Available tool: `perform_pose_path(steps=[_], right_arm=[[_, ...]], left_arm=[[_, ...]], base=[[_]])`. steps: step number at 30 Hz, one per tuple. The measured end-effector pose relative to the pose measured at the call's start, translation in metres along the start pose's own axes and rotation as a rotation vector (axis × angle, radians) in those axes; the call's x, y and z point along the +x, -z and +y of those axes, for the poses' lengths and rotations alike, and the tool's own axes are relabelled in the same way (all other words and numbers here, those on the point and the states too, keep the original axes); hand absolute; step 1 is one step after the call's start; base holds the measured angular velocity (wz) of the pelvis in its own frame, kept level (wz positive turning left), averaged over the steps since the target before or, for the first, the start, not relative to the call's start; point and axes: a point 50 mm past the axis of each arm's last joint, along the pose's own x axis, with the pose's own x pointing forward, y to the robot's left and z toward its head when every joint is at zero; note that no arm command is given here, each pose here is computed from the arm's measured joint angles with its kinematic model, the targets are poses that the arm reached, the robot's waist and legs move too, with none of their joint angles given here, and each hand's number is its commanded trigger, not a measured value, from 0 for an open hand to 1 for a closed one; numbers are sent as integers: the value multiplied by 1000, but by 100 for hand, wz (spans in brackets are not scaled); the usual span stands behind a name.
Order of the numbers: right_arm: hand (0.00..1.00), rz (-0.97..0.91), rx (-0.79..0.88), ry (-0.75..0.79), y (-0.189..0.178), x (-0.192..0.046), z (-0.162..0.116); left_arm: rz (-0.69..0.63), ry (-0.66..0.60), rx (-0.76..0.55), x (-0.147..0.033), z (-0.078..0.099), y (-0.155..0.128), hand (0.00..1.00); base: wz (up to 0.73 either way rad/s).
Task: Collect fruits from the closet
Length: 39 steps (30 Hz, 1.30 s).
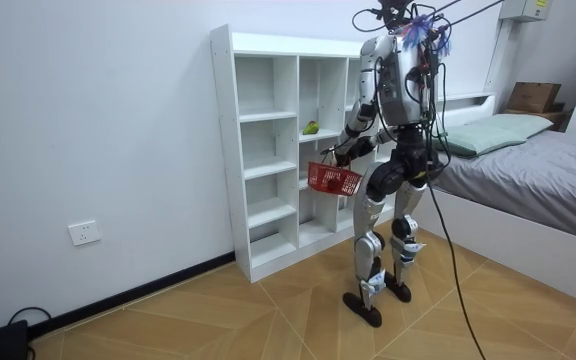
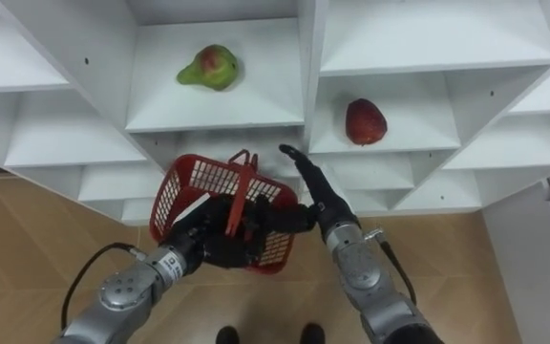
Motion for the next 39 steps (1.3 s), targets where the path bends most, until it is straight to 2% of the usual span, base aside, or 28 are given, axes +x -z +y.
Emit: perform_pose_path(steps=[20, 34, 39], right_arm=[[0, -34, 14, -9, -10, 6, 5], [0, -25, -3, -93, -5, -1, 7], [0, -43, -20, -133, -4, -11, 10]], left_arm=[[-30, -33, 21, -1, 6, -8, 100], [-2, -29, 39, -11, 13, 1, 100], [6, -31, 13, -15, 11, 6, 100]], base=[[0], [1], [0]])
